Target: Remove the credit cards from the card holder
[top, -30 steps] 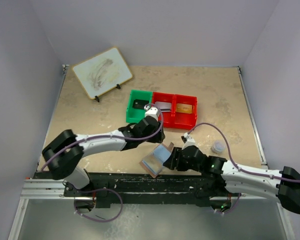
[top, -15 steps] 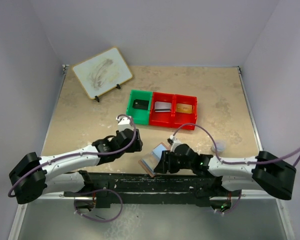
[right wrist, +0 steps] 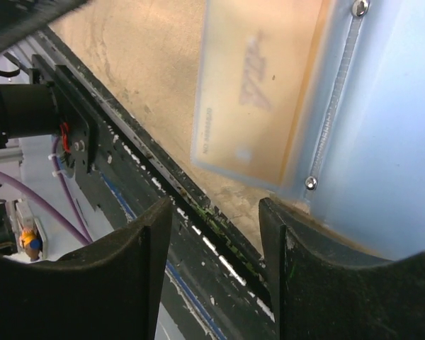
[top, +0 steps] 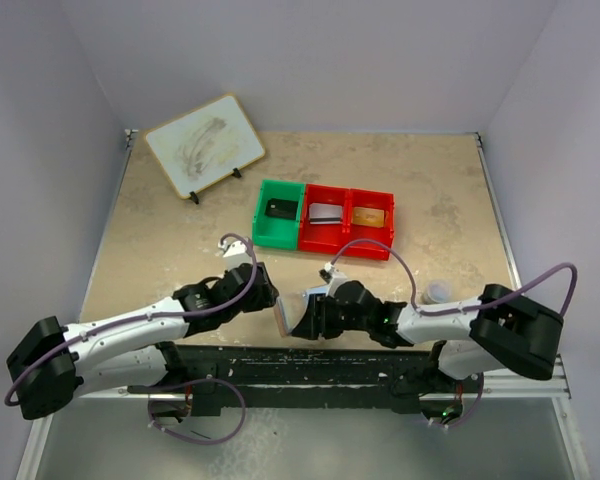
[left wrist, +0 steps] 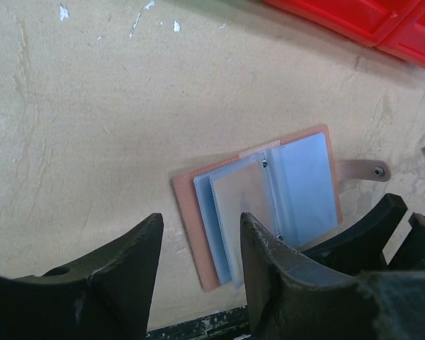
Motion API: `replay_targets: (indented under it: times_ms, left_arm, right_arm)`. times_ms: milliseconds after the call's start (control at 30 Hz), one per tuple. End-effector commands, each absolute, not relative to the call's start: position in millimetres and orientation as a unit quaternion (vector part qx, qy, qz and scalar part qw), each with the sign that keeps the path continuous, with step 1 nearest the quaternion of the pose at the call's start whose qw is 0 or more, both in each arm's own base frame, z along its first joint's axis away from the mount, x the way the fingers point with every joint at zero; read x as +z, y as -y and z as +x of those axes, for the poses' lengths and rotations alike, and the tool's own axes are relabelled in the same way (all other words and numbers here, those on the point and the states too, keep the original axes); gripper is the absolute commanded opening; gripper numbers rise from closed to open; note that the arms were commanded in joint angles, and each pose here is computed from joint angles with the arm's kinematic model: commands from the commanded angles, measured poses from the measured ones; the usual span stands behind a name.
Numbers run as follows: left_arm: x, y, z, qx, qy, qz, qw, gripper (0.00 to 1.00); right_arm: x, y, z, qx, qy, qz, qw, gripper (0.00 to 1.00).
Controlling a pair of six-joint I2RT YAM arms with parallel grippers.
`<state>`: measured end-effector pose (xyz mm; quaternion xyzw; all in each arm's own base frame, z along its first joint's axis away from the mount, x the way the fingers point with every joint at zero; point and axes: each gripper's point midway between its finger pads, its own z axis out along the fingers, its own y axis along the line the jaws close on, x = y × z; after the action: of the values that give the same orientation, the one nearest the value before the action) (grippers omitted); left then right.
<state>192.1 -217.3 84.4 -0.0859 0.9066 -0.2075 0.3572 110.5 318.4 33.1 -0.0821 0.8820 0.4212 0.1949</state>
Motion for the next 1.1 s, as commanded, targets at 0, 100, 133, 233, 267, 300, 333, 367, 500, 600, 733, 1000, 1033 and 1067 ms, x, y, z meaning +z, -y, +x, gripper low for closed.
replay_targets:
  times_ms: [0,100,133,233,267,300,333,367,500,600,733,1000,1033,1067]
  left_arm:
    - [85.0,236.0,190.2,-0.256,-0.898,-0.096,0.344,0.44]
    - [81.8,248.1,190.6,-0.273,-0.897,-0.093,0.334,0.43]
    - [80.9,251.5,191.0,-0.276,-0.898,-0.091,0.331,0.42]
    - [79.0,260.2,192.8,-0.283,-0.898,-0.087,0.327,0.39]
    - [77.8,262.5,192.7,-0.284,-0.898,-0.083,0.326,0.37]
    - [75.5,263.6,193.0,-0.282,-0.899,-0.081,0.324,0.35]
    - [73.7,265.2,192.5,-0.282,-0.9,-0.079,0.322,0.33]
    - [71.7,266.7,192.1,-0.281,-0.902,-0.076,0.32,0.3]
    - [59.6,272.2,186.5,-0.276,-0.909,-0.061,0.305,0.24]
    - [52.3,276.1,182.9,-0.269,-0.915,-0.051,0.296,0.2]
    - [55.4,283.0,182.1,-0.28,-0.912,-0.044,0.297,0.19]
    - [87.6,309.8,190.3,-0.33,-0.891,-0.029,0.31,0.21]
    - [88.3,310.9,191.3,-0.329,-0.891,-0.028,0.311,0.21]
    - [87.9,310.8,191.8,-0.326,-0.893,-0.028,0.31,0.21]
  right_arm:
    - [58.0,-318.9,119.7,0.425,-0.872,-0.083,0.227,0.54]
    - [64.5,-308.7,133.7,0.389,-0.881,-0.071,0.26,0.52]
    - [65.9,-306.0,138.3,0.378,-0.883,-0.069,0.27,0.51]
    - [65.7,-299.3,155.4,0.354,-0.888,-0.057,0.289,0.48]
    - [63.4,-297.3,161.3,0.348,-0.89,-0.051,0.29,0.47]
    - [62.0,-296.5,167.1,0.347,-0.891,-0.047,0.29,0.46]
    - [58.9,-295.7,171.0,0.346,-0.893,-0.047,0.285,0.44]
    - [59.3,-297.8,174.8,0.35,-0.891,-0.051,0.285,0.43]
    - [52.9,-307.0,177.6,0.355,-0.892,-0.067,0.271,0.42]
    - [44.5,-308.3,174.6,0.356,-0.896,-0.065,0.259,0.41]
    - [33.7,-303.3,170.4,0.352,-0.901,-0.052,0.249,0.41]
    - [24.2,-294.9,166.2,0.346,-0.907,-0.031,0.241,0.41]
    - [24.4,-294.5,165.7,0.347,-0.906,-0.029,0.24,0.41]
    - [24.9,-294.0,165.7,0.348,-0.906,-0.025,0.241,0.41]
